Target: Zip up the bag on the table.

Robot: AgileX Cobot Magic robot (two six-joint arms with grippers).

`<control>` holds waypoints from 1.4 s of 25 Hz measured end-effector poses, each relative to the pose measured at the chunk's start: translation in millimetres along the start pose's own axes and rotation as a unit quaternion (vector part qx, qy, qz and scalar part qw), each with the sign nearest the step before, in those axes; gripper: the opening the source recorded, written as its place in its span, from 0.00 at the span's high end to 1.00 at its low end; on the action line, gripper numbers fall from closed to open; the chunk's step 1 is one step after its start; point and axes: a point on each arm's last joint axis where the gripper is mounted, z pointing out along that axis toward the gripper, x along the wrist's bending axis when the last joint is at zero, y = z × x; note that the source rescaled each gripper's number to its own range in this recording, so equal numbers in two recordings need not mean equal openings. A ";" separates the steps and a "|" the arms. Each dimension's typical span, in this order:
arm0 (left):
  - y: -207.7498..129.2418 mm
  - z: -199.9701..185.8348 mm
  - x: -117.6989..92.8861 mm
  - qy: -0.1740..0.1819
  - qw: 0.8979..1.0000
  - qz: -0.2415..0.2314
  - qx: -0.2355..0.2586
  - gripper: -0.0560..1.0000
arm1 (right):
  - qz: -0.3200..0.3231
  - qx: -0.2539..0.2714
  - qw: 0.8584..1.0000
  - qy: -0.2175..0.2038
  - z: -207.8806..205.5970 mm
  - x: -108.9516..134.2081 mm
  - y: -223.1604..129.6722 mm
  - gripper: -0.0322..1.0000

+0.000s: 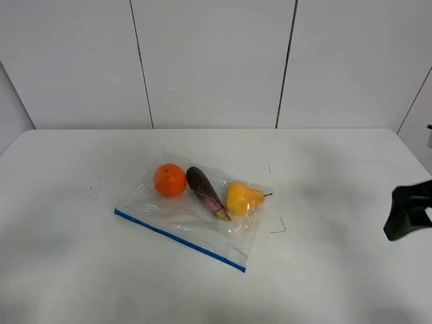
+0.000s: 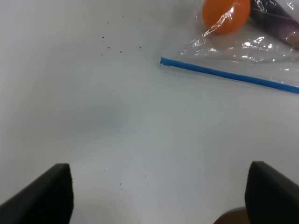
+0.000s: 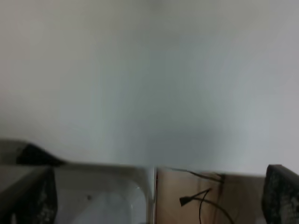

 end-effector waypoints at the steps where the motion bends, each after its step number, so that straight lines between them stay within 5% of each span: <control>1: 0.0 0.0 0.0 0.000 1.000 0.000 0.000 0.02 | -0.001 -0.009 1.000 -0.001 -0.5 1.3 -14.0 0.01; 6: 0.0 0.0 0.0 0.000 1.000 0.000 0.000 0.02 | -0.009 -0.129 0.991 -0.013 -7.1 6.2 -65.1 0.02; 12: 0.0 0.0 0.0 0.000 1.000 0.000 0.000 0.02 | -0.012 -0.285 0.958 -0.026 -16.6 10.7 -110.9 0.02; 35: 0.0 0.0 0.0 0.000 1.000 0.000 0.000 0.02 | -0.075 -0.416 0.906 -0.011 -30.0 17.9 -158.9 0.02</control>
